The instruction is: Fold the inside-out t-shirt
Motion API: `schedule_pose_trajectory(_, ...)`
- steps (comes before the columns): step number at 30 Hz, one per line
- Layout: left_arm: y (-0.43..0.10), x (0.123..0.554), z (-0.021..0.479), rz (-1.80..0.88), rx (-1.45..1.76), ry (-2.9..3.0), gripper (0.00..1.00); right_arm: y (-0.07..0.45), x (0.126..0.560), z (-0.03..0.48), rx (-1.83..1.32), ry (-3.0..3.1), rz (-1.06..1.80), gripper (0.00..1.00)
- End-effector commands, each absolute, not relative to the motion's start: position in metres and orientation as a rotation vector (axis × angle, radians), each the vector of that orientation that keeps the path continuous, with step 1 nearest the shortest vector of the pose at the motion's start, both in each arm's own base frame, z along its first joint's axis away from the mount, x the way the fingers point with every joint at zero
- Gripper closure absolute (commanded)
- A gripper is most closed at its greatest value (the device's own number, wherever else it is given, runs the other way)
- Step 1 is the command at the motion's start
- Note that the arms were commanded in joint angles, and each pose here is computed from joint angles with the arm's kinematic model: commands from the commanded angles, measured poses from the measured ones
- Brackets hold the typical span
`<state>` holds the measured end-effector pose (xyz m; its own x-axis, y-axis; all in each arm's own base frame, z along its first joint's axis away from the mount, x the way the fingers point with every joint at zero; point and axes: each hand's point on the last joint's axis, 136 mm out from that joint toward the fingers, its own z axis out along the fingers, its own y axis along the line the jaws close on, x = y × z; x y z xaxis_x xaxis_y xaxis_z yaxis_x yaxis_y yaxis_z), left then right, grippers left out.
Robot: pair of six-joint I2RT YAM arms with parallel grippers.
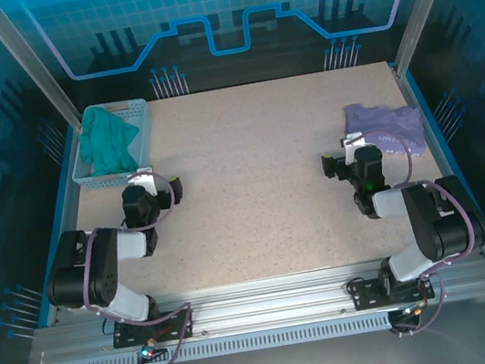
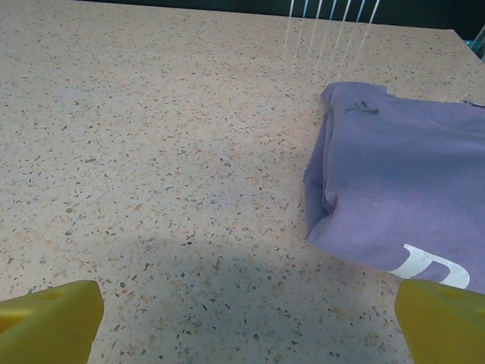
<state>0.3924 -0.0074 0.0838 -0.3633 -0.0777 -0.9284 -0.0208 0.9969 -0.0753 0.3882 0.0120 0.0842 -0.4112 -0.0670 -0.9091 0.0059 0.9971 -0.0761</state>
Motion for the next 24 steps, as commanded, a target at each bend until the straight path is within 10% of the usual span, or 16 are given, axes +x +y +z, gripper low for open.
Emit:
schedule_pose_trajectory(1,-0.0076,0.3982,0.0949,-0.069,-0.054,1.91,0.01,0.0146,0.3957,0.0961,-0.048,1.952,-0.089,0.0)
schedule_pose_trajectory(24,-0.0055,0.3981,0.0943,-0.07,-0.064,1.913,0.01,0.0143,0.3958,0.096,-0.047,1.953,-0.088,0.0)
